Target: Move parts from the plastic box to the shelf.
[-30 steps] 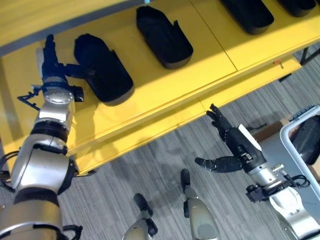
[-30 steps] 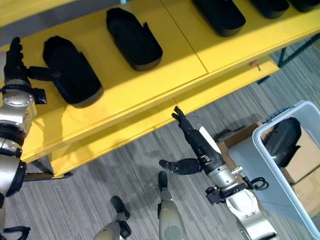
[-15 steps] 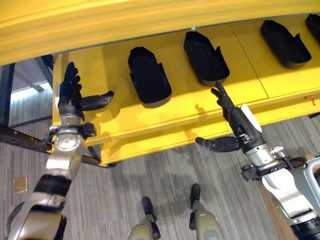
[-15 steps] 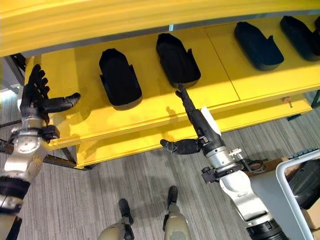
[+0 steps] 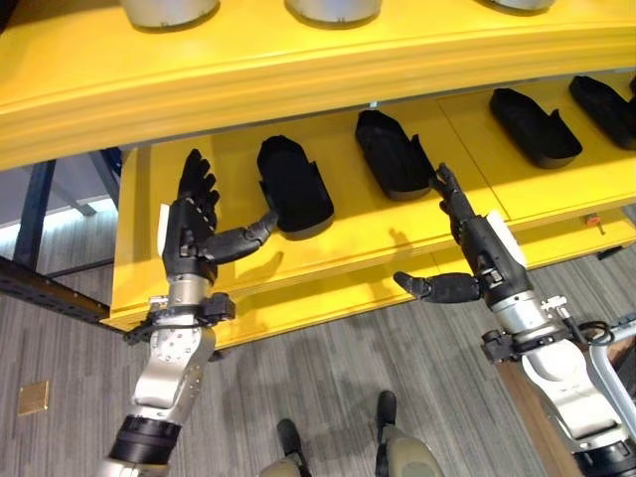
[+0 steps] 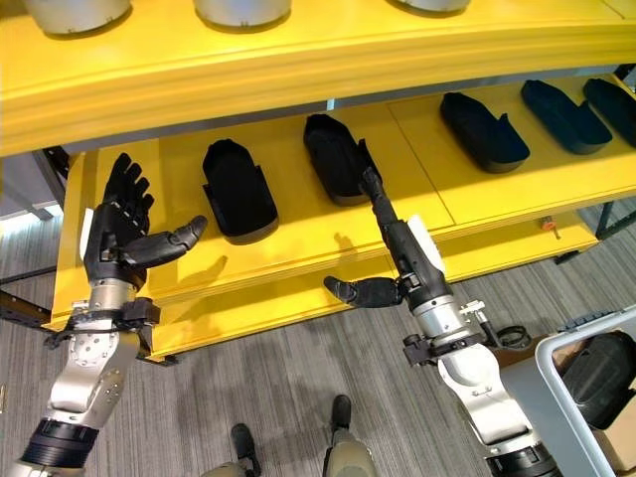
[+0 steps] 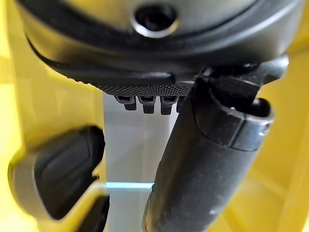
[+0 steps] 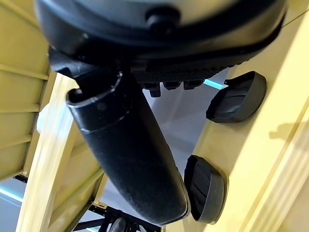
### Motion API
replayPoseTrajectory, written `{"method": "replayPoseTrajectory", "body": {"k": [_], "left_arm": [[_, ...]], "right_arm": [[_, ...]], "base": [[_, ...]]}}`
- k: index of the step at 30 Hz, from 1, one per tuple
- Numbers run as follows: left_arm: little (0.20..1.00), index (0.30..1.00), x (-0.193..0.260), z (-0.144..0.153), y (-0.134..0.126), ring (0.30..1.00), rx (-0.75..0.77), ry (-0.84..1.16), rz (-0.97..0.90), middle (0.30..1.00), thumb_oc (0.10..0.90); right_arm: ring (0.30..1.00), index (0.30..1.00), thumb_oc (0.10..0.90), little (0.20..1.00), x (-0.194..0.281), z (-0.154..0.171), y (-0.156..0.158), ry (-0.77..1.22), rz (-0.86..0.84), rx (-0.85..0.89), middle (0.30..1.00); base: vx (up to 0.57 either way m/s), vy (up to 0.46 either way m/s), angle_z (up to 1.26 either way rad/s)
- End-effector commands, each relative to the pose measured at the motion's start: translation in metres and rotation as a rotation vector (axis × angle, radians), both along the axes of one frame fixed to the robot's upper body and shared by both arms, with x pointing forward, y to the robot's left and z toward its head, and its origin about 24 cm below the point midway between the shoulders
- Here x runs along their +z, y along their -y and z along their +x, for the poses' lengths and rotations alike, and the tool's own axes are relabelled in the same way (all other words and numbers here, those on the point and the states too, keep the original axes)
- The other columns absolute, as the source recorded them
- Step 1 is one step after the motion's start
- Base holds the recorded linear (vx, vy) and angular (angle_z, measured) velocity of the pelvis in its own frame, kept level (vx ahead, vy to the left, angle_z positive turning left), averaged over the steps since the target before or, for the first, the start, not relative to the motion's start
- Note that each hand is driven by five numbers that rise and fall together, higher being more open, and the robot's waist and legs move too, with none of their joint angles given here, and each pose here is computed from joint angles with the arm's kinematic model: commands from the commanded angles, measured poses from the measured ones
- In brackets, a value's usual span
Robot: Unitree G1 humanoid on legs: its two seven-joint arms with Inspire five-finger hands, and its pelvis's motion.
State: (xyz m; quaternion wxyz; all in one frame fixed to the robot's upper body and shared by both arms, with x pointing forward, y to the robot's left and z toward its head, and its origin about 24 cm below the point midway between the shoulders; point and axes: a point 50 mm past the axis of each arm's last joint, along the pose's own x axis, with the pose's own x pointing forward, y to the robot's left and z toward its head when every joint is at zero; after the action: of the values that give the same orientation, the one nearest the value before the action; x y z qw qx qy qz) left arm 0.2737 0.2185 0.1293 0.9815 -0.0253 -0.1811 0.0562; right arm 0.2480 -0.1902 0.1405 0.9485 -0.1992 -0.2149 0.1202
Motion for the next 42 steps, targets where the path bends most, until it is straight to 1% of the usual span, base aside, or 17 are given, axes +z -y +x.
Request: {"method": "replayPoseTrajectory", "body": {"k": [1, 4, 8, 12, 14, 16, 20, 24, 32, 42], "left_arm": [[1.0, 1.0, 0.034, -0.004, 0.0, 1.0, -0.032, 0.22, 0.005, 1.0, 0.9], [1.0, 1.0, 0.022, -0.01, 0.007, 1.0, -0.072, 0.183, -0.046, 1.0, 0.9], [1.0, 1.0, 0.001, -0.021, 0.008, 1.0, -0.117, 0.095, -0.087, 1.0, 0.9], [1.0, 1.0, -0.014, -0.029, 0.01, 1.0, -0.138, 0.031, -0.114, 1.0, 0.9], [1.0, 1.0, -0.023, -0.034, 0.018, 1.0, -0.192, -0.013, -0.165, 1.0, 0.9], [1.0, 1.0, -0.024, -0.036, 0.019, 1.0, -0.202, -0.017, -0.16, 1.0, 0.9], [1.0, 1.0, -0.029, -0.041, 0.029, 1.0, -0.281, -0.052, -0.18, 1.0, 0.9], [1.0, 1.0, -0.029, -0.042, 0.032, 1.0, -0.305, -0.058, -0.188, 1.0, 0.9], [1.0, 1.0, -0.029, -0.041, 0.036, 1.0, -0.314, -0.064, -0.217, 1.0, 0.9], [1.0, 1.0, -0.027, -0.04, 0.036, 1.0, -0.3, -0.048, -0.235, 1.0, 0.9]], "right_arm": [[1.0, 1.0, 0.9, 1.0, 0.04, 0.009, -0.02, 0.186, 0.111, 0.122, 1.0], [1.0, 1.0, 0.9, 1.0, 0.04, 0.018, -0.024, 0.156, 0.164, 0.143, 1.0], [1.0, 1.0, 0.9, 1.0, 0.039, 0.027, -0.023, 0.122, 0.203, 0.154, 1.0], [1.0, 1.0, 0.9, 1.0, 0.038, 0.037, -0.02, 0.102, 0.233, 0.126, 1.0], [1.0, 1.0, 0.9, 1.0, 0.039, 0.042, -0.019, 0.102, 0.24, 0.107, 1.0], [1.0, 1.0, 0.9, 1.0, 0.04, 0.043, -0.018, 0.106, 0.236, 0.095, 1.0], [1.0, 1.0, 0.9, 1.0, 0.048, 0.054, -0.016, 0.131, 0.219, 0.054, 1.0], [1.0, 1.0, 0.9, 1.0, 0.05, 0.06, -0.016, 0.132, 0.224, 0.04, 1.0], [1.0, 1.0, 0.9, 1.0, 0.061, 0.071, -0.022, 0.141, 0.238, 0.045, 1.0], [1.0, 1.0, 0.9, 1.0, 0.072, 0.086, -0.019, 0.149, 0.226, 0.001, 1.0]], "base": [[-0.01, -0.052, -0.07], [-0.02, -0.047, 0.0], [-0.02, -0.029, 0.09], [-0.03, -0.02, 0.17], [-0.05, -0.013, 0.18], [-0.04, -0.007, 0.15], [-0.06, 0.004, 0.14], [-0.01, 0.002, 0.02], [-0.01, 0.004, -0.02], [0.0, 0.0, 0.0]]}}
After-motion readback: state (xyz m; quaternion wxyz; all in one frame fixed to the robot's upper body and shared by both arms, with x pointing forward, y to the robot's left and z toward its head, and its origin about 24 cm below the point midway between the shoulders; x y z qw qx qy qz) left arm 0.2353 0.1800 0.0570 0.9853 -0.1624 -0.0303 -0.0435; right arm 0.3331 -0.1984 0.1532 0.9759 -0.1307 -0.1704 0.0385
